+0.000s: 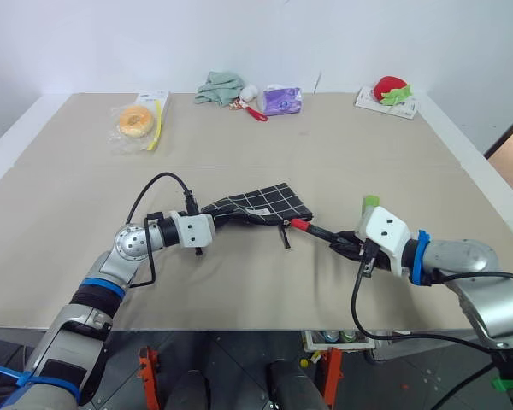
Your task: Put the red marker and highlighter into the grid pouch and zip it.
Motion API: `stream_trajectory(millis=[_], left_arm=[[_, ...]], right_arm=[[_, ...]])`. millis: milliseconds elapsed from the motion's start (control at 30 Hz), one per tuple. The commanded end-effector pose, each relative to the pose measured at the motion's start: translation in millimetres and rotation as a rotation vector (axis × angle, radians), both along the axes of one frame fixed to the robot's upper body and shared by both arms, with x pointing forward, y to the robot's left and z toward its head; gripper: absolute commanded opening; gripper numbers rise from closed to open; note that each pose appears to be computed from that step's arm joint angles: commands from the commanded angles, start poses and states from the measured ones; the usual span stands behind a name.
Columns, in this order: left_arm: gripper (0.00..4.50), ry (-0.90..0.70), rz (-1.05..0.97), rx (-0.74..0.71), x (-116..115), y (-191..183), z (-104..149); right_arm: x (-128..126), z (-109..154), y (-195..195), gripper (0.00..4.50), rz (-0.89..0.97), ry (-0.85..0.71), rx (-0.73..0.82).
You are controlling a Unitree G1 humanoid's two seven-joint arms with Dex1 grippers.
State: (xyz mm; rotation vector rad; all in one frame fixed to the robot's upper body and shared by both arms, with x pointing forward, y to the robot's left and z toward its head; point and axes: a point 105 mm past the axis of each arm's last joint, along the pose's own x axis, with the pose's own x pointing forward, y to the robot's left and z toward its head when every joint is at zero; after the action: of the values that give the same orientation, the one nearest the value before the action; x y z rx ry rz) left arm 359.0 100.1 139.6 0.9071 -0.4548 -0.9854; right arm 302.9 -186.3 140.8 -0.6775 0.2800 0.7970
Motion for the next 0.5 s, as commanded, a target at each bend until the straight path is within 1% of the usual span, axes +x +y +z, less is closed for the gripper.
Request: stream_trajectory(millis=[33,300,500], left_arm=[[0.00,-0.054,-0.002,-0.024,0.6,0.5,15.8],[0.00,-0.055,-0.008,-0.024,0.0,-0.7,15.9],[0.00,-0.052,-0.018,-0.028,-1.0,-3.7,15.6]], right_arm=[[5.4,6.5,-4.4,0.62,-0.032,-0.042,-0.025],[13.6,4.2,-11.9,0.62,-0.083,-0.058,-0.041],[22.7,2.4,2.5,0.62,-0.072,-0.082,-0.045]])
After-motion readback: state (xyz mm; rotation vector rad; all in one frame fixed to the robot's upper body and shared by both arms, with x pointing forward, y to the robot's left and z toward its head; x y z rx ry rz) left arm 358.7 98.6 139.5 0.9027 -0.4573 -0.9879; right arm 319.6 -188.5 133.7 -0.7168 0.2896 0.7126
